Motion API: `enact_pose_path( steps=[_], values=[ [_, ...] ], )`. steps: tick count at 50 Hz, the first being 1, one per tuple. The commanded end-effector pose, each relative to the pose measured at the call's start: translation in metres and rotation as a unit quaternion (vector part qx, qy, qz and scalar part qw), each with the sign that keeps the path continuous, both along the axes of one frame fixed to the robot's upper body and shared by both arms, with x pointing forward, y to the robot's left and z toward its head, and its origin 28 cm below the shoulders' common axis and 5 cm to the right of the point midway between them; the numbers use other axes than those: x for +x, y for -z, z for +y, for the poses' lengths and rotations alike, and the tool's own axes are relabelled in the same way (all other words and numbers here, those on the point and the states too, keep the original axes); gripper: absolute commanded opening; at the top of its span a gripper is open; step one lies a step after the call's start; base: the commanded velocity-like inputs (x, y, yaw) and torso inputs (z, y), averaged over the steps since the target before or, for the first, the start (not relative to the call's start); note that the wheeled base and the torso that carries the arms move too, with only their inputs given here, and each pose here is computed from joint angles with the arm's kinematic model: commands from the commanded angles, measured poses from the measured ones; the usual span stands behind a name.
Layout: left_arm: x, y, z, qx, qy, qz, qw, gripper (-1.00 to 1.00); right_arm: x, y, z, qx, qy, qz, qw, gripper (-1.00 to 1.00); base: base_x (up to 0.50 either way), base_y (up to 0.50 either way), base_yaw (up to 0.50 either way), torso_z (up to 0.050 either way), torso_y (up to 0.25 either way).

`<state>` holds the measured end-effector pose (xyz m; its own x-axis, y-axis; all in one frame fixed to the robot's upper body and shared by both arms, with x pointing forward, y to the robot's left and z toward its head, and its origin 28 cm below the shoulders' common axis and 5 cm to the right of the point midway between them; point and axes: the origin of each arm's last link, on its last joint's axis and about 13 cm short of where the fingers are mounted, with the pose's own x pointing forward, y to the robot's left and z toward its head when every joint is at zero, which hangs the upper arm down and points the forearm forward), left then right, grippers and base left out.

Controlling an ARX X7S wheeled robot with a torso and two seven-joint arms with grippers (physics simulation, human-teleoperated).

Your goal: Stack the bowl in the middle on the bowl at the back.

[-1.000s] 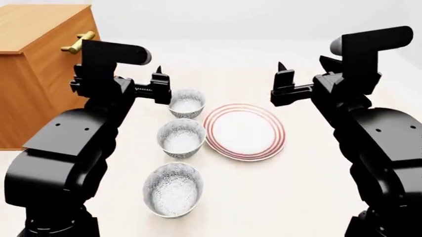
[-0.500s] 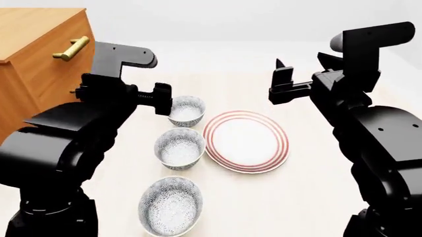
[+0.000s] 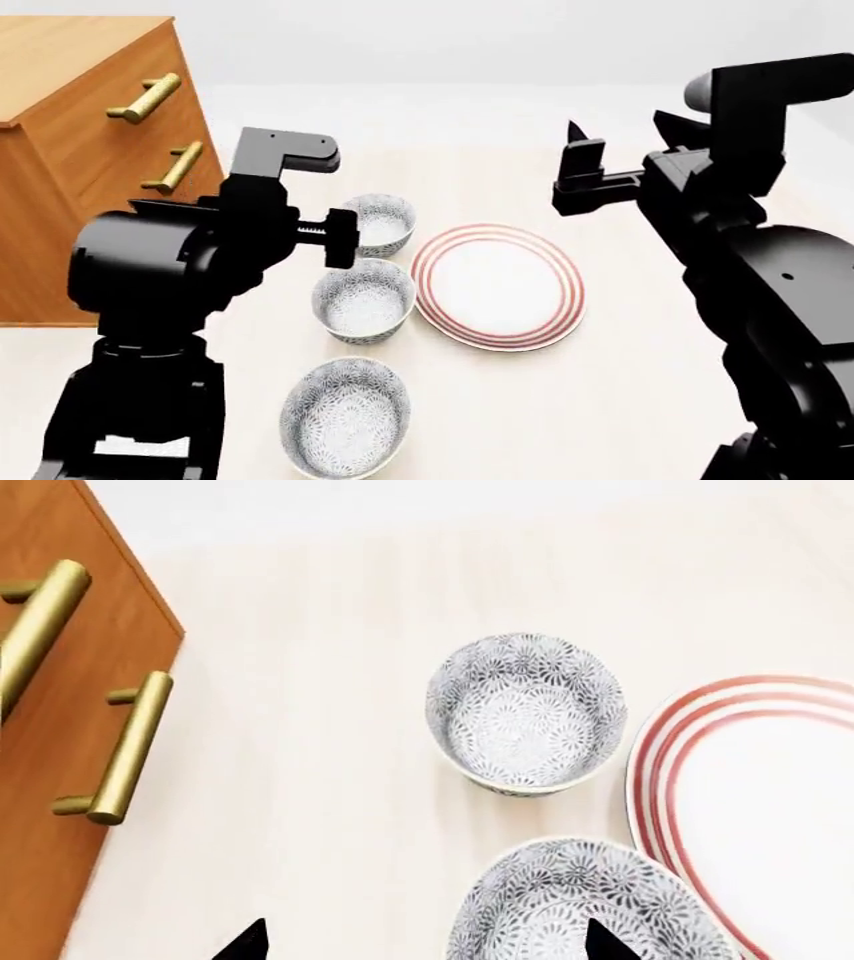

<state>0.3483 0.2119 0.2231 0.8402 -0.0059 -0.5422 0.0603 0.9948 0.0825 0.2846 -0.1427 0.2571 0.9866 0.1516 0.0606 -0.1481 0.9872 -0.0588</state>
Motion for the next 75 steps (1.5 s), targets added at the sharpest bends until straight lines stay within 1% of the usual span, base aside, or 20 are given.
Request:
enact_pose_path(
  steps=[1,12,18,29,41,51,56,75],
  values=[
    [0.009,0.013,-0.003,-0.014,-0.025,0.040,0.999,1.00,-0.003,0.002,-0.002,0.001,0.004,0.001,1.000,1.00,0.00,0.00,0.00,0.000,0.000],
    [0.012,0.018,-0.008,-0.047,-0.040,0.066,0.996,1.00,-0.006,0.003,-0.002,0.001,0.007,0.002,1.000,1.00,0.00,0.00,0.00,0.000,0.000],
    [0.012,0.022,-0.011,-0.056,-0.046,0.078,0.994,1.00,-0.006,0.003,-0.002,0.001,0.008,0.002,1.000,1.00,0.00,0.00,0.00,0.000,0.000],
    [0.013,0.031,-0.012,-0.055,-0.063,0.095,0.992,1.00,-0.007,0.006,-0.002,0.004,0.007,0.007,1.000,1.00,0.00,0.00,0.00,0.000,0.000],
    [0.017,0.037,-0.011,-0.053,-0.075,0.102,0.991,1.00,-0.005,0.008,-0.001,0.005,0.004,0.010,1.000,1.00,0.00,0.00,0.00,0.000,0.000],
    [0.017,0.043,-0.012,-0.054,-0.075,0.108,0.990,1.00,-0.005,0.009,-0.002,0.004,0.005,0.012,1.000,1.00,0.00,0.00,0.00,0.000,0.000],
    [0.018,0.043,-0.012,-0.065,-0.080,0.114,0.988,1.00,-0.005,0.009,-0.001,0.004,0.004,0.013,1.000,1.00,0.00,0.00,0.00,0.000,0.000],
    [0.015,0.058,-0.021,-0.067,-0.073,0.136,0.986,1.00,-0.007,0.012,-0.002,0.008,0.004,0.019,1.000,1.00,0.00,0.00,0.00,0.000,0.000]
  ],
)
